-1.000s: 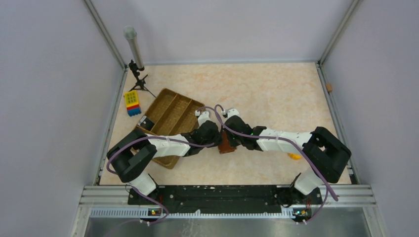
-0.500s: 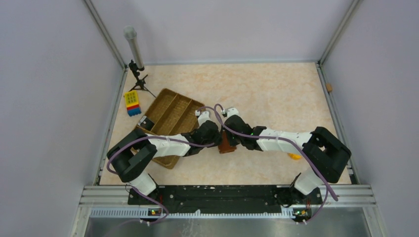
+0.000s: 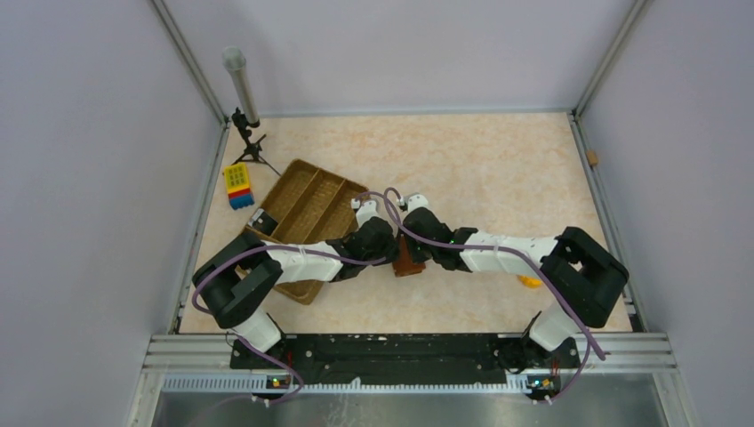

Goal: Put the credit cards into the card holder
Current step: Close the card holder at the center of the board.

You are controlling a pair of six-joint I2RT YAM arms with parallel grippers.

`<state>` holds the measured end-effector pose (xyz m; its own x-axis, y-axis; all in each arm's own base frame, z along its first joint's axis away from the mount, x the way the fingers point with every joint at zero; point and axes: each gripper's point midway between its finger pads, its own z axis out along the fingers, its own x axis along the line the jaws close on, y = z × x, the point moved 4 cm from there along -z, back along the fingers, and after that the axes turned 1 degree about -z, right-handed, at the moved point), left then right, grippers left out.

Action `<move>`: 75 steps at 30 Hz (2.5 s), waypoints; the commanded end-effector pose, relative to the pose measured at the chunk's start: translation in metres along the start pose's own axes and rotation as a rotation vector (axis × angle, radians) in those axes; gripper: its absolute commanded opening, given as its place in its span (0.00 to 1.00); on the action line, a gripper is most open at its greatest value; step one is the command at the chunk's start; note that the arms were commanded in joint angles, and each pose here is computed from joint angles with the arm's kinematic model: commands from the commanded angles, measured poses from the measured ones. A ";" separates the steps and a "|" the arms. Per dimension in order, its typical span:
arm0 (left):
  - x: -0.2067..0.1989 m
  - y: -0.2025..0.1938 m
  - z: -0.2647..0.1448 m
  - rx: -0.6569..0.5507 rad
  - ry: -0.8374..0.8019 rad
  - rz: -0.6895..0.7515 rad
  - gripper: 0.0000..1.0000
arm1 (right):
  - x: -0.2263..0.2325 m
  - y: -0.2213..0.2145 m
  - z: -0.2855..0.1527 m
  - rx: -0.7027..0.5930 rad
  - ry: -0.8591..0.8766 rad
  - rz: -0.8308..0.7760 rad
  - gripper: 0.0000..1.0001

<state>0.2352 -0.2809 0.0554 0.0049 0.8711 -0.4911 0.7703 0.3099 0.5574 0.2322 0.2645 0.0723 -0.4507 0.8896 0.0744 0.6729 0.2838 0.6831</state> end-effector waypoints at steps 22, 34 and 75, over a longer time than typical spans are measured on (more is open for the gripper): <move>0.042 -0.028 0.003 0.106 0.159 0.080 0.34 | -0.001 -0.017 0.008 0.070 -0.036 0.101 0.00; 0.042 -0.028 0.003 0.105 0.162 0.078 0.34 | -0.022 -0.056 0.005 0.080 -0.143 0.345 0.00; 0.040 -0.024 0.003 0.089 0.170 0.066 0.35 | -0.077 -0.210 0.025 0.139 -0.330 0.882 0.00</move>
<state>0.2377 -0.2834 0.0546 0.0028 0.8727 -0.4882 0.7685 0.3105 0.5594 0.2303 0.2585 0.0318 0.1412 0.5073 0.8502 0.5971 -0.7286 0.3356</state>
